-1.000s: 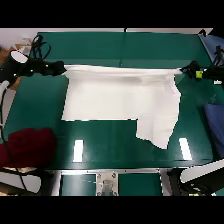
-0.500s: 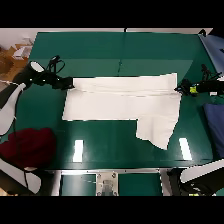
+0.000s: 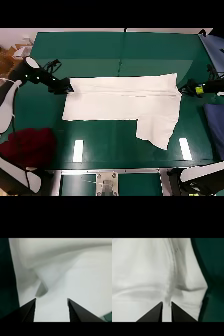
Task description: Fold the shirts.
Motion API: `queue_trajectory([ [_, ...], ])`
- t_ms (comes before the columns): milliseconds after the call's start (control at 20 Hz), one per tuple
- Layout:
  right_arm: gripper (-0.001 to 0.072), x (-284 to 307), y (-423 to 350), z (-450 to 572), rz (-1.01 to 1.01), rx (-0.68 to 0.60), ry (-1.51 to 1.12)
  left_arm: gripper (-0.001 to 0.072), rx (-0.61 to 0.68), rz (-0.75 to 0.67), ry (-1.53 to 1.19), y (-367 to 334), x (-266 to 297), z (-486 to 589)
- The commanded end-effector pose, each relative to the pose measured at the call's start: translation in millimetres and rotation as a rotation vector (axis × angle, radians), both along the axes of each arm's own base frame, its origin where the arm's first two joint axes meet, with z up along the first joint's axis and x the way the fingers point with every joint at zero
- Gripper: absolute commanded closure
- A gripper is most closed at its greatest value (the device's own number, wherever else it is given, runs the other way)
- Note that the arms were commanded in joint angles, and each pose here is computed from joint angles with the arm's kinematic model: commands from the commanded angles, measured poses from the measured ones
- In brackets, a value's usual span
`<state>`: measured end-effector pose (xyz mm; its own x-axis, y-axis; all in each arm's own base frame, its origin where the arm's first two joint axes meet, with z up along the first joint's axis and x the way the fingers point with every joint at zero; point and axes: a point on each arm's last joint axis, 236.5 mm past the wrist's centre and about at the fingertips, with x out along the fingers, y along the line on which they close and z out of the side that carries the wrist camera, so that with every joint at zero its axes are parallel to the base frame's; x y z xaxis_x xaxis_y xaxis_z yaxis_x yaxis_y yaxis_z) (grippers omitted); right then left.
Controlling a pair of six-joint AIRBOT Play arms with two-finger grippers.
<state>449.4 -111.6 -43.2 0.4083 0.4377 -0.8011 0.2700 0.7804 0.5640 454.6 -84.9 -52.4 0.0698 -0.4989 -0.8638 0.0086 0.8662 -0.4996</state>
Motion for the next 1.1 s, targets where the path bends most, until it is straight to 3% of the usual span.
queue_trajectory([
  [0,0.0582,-44.4,-13.1,14.3,-0.029,0.017,0.1,0.0248,-0.041,-0.01,0.24,15.8,-58.0,26.8],
  [200,0.0604,-109.5,3.8,5.1,-0.069,0.061,0.159,0.0249,-0.016,0.044,0.223,13.8,-104.6,22.6],
  [350,0.0597,-149.5,13.7,-5.1,-0.149,0.068,0.175,0.0246,-0.025,0.19,0.123,7.1,-125.8,9.8],
  [400,0.0553,-160.5,16.5,-9.0,-0.178,0.064,0.176,0.0245,-0.077,0.25,0.09,-3.2,-130.8,8.7],
  [450,0.0466,-170.5,20.5,-14.1,-0.204,0.061,0.178,0.0187,-0.114,0.275,0.06,-12.2,-136.4,5.9],
  [500,0.0391,-178.6,26.0,-20.6,-0.226,0.065,0.189,0.0085,-0.125,0.291,0.055,-20.0,-146.1,-2.8],
  [600,0.0376,-190.4,37.2,-35.8,-0.258,0.093,0.227,0.0086,-0.101,0.277,0.086,-34.6,-168.2,-28.2],
  [650,0.0328,-194.2,45.4,-42.8,-0.267,0.117,0.24,0.0085,-0.088,0.282,0.084,-40.6,-172.7,-37.9],
  [1050,0.0313,-194.3,102.4,-67.1,-0.217,0.192,0.276,0.0117,-0.027,0.477,-0.086,-41.8,-124.0,-55.1],
])
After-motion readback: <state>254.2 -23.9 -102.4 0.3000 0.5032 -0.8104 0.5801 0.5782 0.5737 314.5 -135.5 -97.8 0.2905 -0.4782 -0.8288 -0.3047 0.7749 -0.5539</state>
